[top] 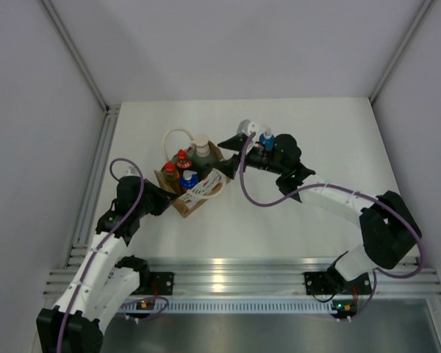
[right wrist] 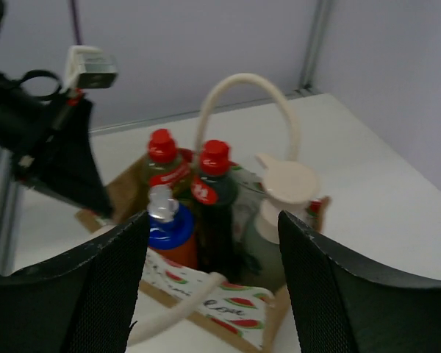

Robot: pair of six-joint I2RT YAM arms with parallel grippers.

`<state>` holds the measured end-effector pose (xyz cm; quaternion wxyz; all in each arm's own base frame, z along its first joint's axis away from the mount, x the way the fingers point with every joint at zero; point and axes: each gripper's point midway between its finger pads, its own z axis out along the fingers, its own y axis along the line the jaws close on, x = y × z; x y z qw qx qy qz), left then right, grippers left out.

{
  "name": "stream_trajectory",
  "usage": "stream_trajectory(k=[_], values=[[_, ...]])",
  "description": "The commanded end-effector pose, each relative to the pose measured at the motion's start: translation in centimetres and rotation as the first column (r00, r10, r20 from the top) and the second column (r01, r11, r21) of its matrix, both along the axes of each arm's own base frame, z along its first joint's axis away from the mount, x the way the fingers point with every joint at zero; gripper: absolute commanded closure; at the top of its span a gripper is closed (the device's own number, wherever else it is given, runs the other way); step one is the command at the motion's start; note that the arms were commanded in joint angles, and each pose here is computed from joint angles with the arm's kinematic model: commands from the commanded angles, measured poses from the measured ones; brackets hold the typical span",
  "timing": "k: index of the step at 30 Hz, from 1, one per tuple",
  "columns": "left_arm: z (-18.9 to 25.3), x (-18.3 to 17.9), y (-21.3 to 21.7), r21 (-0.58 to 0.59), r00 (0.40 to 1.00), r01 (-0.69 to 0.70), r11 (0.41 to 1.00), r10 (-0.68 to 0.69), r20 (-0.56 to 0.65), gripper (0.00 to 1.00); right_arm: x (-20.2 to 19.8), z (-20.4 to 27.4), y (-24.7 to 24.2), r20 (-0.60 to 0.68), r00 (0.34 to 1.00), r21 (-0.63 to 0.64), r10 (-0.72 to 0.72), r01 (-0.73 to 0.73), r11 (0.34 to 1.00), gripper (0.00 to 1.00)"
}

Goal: Take the personal care products out of the canvas bag

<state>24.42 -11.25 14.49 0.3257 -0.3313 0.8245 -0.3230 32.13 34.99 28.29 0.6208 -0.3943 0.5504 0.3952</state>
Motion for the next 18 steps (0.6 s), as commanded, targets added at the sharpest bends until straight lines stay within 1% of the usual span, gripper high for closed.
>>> stream_trajectory(k=[1,2,5,7,8,11,14,15,18], values=[[0.2,-0.1,0.5,0.033,1.000,0.000,0.999,0.000,0.003,0.99,-5.0,0.5,4.1,0.047,0.967,-0.028,0.252,-0.251,0.968,0.32],[0.3,0.0,0.6,0.038,1.000,-0.003,0.999,0.003,0.006,0.98,-5.8,0.3,5.0,0.043,0.959,-0.027,0.280,-0.279,0.960,0.32],[0.1,0.2,0.6,0.050,1.000,0.000,0.999,0.000,0.002,0.98,-6.5,-0.6,7.2,0.021,0.946,-0.039,0.325,-0.324,0.945,0.34],[0.0,0.2,0.7,0.060,1.000,0.001,0.998,-0.001,0.000,0.97,-6.4,-1.5,8.4,0.008,0.940,-0.047,0.341,-0.340,0.939,0.35],[-0.1,0.3,0.7,0.062,1.000,0.004,0.998,-0.004,-0.003,0.94,-6.6,-1.7,9.0,0.004,0.936,-0.049,0.352,-0.352,0.935,0.35],[-0.2,0.3,0.7,0.066,1.000,0.009,0.998,-0.009,-0.006,0.94,-6.1,-2.6,10.3,-0.011,0.929,-0.057,0.371,-0.371,0.927,0.37],[-0.2,0.3,0.7,0.067,1.000,0.011,0.998,-0.011,-0.008,0.94,-5.2,-3.6,11.2,-0.023,0.927,-0.082,0.375,-0.375,0.923,0.42],[-0.2,0.3,0.6,0.066,1.000,0.013,0.998,-0.012,-0.008,0.94,-5.0,-4.5,11.6,-0.036,0.922,-0.103,0.387,-0.388,0.916,0.46],[0.1,0.3,0.6,0.063,1.000,0.015,0.998,-0.015,-0.001,0.94,-4.8,-5.6,12.0,-0.051,0.914,-0.123,0.403,-0.406,0.905,0.54]])
